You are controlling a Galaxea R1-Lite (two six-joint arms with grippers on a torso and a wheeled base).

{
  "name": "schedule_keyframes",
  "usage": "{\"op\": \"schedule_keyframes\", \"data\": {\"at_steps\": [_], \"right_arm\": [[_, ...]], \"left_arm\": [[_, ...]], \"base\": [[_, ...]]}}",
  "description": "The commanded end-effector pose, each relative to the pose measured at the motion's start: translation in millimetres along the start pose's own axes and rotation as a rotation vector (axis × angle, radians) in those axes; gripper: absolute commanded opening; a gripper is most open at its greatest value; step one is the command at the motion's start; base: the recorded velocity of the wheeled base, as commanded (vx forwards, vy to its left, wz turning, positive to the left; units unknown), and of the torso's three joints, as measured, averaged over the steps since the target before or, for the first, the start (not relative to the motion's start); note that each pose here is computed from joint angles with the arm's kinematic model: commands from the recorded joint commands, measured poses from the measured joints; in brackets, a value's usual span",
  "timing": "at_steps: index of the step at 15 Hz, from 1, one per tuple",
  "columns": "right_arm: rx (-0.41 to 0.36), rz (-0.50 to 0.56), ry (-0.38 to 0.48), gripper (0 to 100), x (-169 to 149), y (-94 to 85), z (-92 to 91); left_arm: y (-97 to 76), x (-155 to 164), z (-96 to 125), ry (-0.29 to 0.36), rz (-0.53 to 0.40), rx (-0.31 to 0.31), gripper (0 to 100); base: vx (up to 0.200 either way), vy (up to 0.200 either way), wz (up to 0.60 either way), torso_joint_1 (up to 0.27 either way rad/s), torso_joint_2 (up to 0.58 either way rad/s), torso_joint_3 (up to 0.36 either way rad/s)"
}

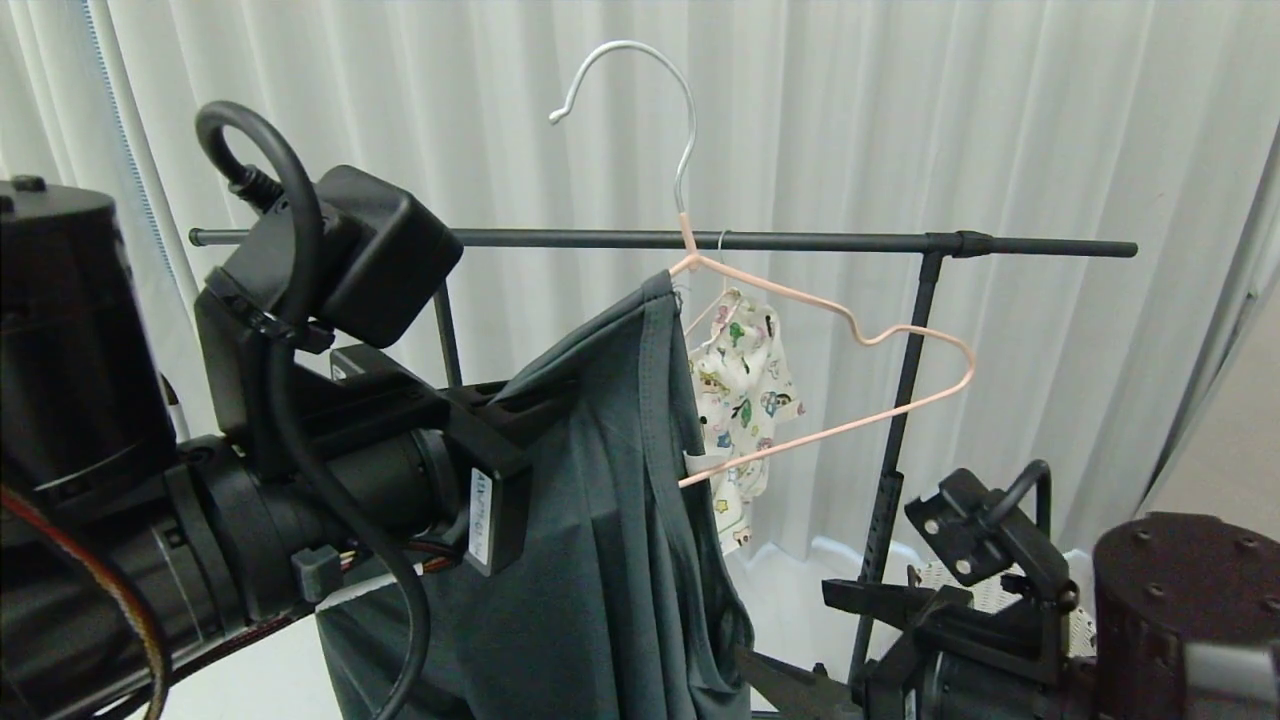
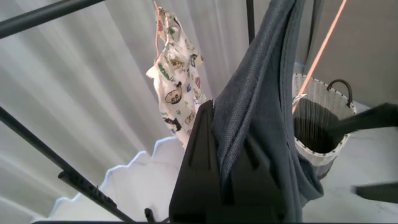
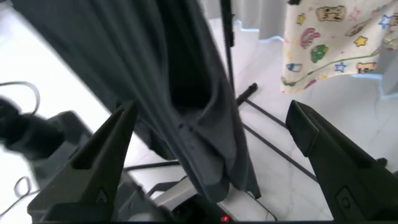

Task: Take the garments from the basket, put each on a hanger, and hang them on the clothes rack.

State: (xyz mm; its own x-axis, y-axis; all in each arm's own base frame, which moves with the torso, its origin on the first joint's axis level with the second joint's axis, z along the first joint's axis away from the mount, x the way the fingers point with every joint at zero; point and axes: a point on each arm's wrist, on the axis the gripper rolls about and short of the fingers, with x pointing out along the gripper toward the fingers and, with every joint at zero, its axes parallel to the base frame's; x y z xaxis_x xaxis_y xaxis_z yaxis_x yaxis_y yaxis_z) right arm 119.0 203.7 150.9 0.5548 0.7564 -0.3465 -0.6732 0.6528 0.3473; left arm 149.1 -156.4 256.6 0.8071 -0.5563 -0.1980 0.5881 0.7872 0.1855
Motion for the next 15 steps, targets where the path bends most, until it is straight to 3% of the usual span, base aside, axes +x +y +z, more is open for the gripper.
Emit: {"op": "schedule_keyframes", "data": {"at_steps": [1, 5, 8, 11, 13, 15], "right_arm": [[0.004, -0.042, 0.031, 100, 22, -5.1, -1.7], [-0.008, -0.062, 0.068, 100, 30, -7.2, -10.0], [-0.026, -0.151, 0.089, 100, 27, -16.0, -19.8], [-0.114, -0.297, 0.147, 100, 10, -47.1, -34.1], [-0.126, -0.371, 0.134, 100, 1, -66.1, -29.3], [-0.132, -0.48, 0.097, 100, -9, -89.1, -19.4]], "left_arm": [[0.0, 1, 1, -0.004, 0.0, -0.001, 0], [0.0, 0, 3, -0.01, -0.001, -0.003, 0], [0.7, -1, 2, -0.005, 0.023, -0.003, 0], [0.7, -2, 1, -0.001, 0.03, -0.001, 0], [0.5, -2, -5, 0.02, 0.049, 0.013, 0], [-1.2, -5, -25, 0.067, 0.052, 0.06, 0]], "base": [[0.0, 0.0, 0.0, 0.0, 0.0, 0.0], [0.0, 0.0, 0.0, 0.0, 0.0, 0.0], [0.0, 0.0, 0.0, 0.0, 0.0, 0.0], [0.0, 0.0, 0.0, 0.0, 0.0, 0.0], [0.0, 0.0, 0.0, 0.0, 0.0, 0.0], [0.0, 0.0, 0.0, 0.0, 0.0, 0.0]]}}
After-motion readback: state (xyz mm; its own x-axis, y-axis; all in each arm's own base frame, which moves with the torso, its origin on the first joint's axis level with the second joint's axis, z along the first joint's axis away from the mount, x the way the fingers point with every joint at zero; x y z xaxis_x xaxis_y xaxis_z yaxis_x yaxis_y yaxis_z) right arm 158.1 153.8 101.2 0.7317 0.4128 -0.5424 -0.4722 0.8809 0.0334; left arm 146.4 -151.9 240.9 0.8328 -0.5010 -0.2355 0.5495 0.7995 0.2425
